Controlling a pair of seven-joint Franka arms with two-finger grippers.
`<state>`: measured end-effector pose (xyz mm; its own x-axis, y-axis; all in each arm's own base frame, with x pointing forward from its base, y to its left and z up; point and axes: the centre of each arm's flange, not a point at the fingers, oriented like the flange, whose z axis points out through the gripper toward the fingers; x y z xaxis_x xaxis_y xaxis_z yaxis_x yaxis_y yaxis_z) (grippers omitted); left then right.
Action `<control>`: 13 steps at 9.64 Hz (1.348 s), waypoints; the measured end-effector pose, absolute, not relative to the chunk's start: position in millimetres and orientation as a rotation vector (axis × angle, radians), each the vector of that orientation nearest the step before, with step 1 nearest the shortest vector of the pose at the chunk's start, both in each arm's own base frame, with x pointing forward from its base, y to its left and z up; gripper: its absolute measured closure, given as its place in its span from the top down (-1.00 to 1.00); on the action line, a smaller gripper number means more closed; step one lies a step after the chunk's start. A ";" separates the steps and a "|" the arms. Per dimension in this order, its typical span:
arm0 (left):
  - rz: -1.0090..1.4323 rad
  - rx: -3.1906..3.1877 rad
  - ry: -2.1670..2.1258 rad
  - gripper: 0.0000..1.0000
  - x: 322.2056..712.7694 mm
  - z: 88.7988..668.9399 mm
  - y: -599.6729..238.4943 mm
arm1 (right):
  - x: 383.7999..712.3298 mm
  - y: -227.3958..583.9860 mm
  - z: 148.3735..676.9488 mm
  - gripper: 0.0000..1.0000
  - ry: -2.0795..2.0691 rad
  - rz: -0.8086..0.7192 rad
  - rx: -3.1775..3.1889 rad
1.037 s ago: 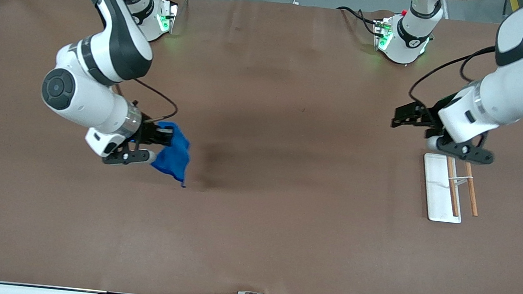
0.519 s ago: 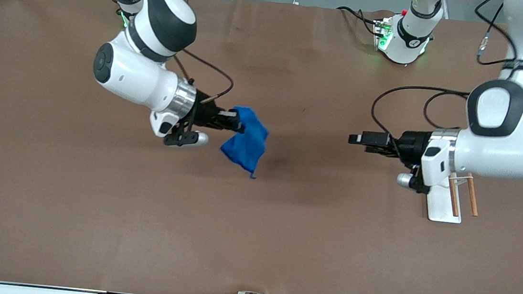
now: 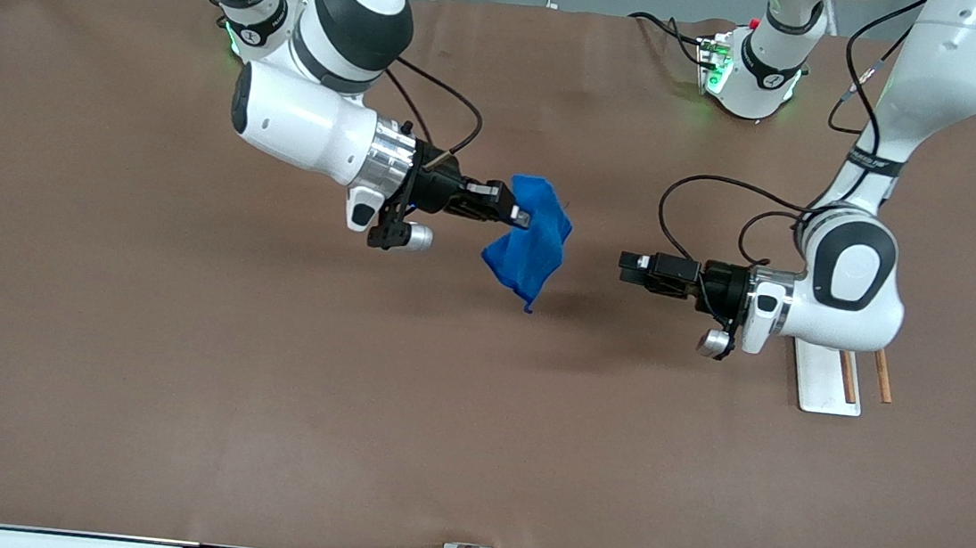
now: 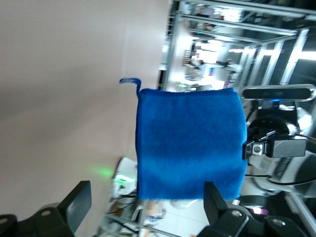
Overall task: Right arm passes towel to left arm to hang
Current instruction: 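Grasp the towel with the left gripper beside the right gripper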
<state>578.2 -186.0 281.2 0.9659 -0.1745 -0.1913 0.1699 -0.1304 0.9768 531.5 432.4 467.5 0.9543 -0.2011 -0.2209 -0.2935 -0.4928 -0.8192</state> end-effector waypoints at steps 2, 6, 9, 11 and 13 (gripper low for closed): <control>-0.286 1.541 0.080 1.00 567.9 259.5 -206.4 | 531.6 452.0 473.4 -0.90 0.393 0.128 -2.023; -0.313 1.442 0.132 0.72 559.8 250.3 -232.7 | 533.6 476.6 473.0 -0.90 0.454 0.128 -1.941; -0.323 1.400 0.140 0.48 565.1 256.4 -216.6 | 534.8 477.4 473.6 -0.90 0.458 0.131 -1.934; -0.309 1.394 0.144 0.17 570.6 259.8 -208.4 | 535.0 477.4 474.0 -0.90 0.459 0.131 -1.932; -0.303 1.393 0.145 -0.07 574.3 262.7 -205.6 | 535.2 477.3 474.6 -0.90 0.459 0.130 -1.931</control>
<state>574.3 -205.6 262.7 0.9526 -0.1244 -0.2775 0.2943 0.1464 0.9444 535.2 477.3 474.6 0.9190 -0.2553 -0.3006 -0.3751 -0.3309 -0.8659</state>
